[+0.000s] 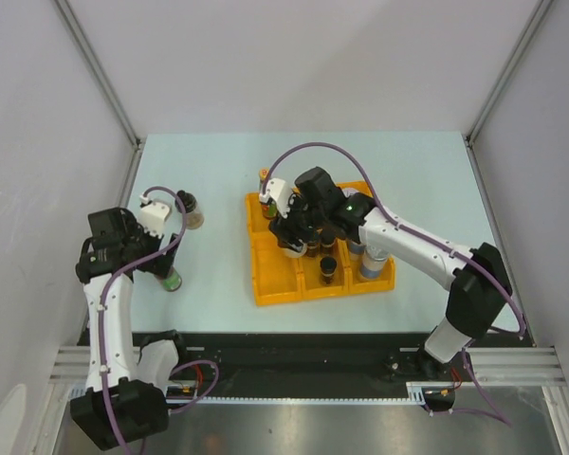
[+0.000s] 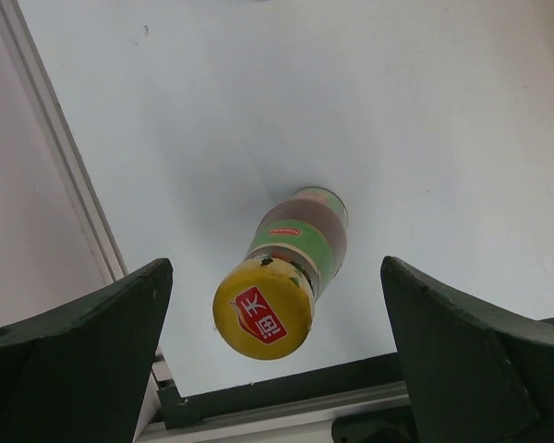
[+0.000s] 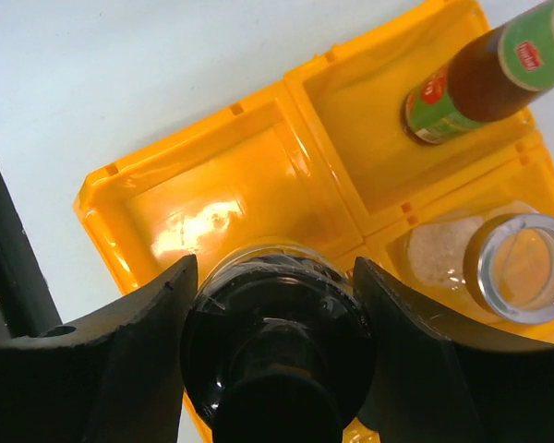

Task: Organize the condiment bottles
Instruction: Pick up the bottle from the center of the board.

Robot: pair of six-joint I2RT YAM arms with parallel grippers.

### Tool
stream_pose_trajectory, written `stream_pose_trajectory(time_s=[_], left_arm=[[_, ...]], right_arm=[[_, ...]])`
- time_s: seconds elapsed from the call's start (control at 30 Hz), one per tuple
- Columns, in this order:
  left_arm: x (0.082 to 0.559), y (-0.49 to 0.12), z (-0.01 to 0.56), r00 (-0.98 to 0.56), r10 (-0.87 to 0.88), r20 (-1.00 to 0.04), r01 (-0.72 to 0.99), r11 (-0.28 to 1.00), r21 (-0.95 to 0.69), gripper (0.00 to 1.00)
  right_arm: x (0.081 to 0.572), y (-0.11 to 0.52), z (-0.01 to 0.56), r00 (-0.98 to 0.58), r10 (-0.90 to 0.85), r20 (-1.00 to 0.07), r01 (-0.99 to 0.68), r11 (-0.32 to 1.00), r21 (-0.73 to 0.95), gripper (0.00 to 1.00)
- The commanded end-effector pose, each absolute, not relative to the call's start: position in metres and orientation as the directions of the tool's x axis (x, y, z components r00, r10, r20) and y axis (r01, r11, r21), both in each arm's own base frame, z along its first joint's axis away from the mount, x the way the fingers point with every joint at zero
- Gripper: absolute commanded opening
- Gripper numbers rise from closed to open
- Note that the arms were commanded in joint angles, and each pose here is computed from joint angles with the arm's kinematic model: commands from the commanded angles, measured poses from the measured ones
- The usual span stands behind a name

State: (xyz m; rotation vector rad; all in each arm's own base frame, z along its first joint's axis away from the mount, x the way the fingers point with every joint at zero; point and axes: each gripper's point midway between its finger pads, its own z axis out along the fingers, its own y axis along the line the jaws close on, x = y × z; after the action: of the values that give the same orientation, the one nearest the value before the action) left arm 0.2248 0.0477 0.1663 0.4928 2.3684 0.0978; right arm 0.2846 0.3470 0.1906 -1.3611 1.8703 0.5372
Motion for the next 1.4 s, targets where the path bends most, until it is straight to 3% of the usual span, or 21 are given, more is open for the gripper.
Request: stream_pose_trajectory(time_s=[0.0,0.2,0.53,0.83,1.03,1.13,1.17,1.37], left_arm=[[0.231,0.058,0.168,-0.675,0.378,-0.634,0.3,0.925,0.232,1.0],[0.242,0.061,0.189,-0.618,0.363,-0.697,0.263,0.931,0.252,1.0],[0.244,0.067,0.17,-0.644,0.344,-0.683,0.261,0.938,0.227,0.99],[0.245,0.058,0.144,-0.664,0.295,-0.687,0.316,0.943,0.1,0.89],[0.245,0.052,0.13,-0.677,0.277,-0.682,0.342,0.939,0.042,0.72],[0.245,0.05,0.129,-0.679,0.274,-0.681,0.349,0.937,0.028,0.57],[0.244,0.05,0.128,-0.68,0.273,-0.68,0.349,0.937,0.027,0.48],[0.243,0.047,0.129,-0.684,0.27,-0.678,0.354,0.935,0.015,0.22]], right_arm=[[0.288,0.367,0.194,-0.117,-0.589,-0.8,-0.932,0.344,-0.117,0.0],[0.282,0.374,0.186,-0.104,-0.611,-0.785,-0.936,0.326,-0.13,0.0],[0.278,0.377,0.212,-0.058,-0.569,-0.82,-0.934,0.322,-0.158,0.0],[0.269,0.382,0.223,-0.046,-0.542,-0.839,-0.94,0.306,-0.147,0.0],[0.264,0.39,0.221,-0.038,-0.541,-0.84,-0.946,0.29,-0.144,0.0],[0.26,0.393,0.223,-0.031,-0.538,-0.842,-0.947,0.285,-0.147,0.0],[0.26,0.394,0.223,-0.033,-0.537,-0.843,-0.948,0.285,-0.145,0.0],[0.267,0.401,0.222,-0.029,-0.524,-0.851,-0.945,0.293,-0.148,0.0]])
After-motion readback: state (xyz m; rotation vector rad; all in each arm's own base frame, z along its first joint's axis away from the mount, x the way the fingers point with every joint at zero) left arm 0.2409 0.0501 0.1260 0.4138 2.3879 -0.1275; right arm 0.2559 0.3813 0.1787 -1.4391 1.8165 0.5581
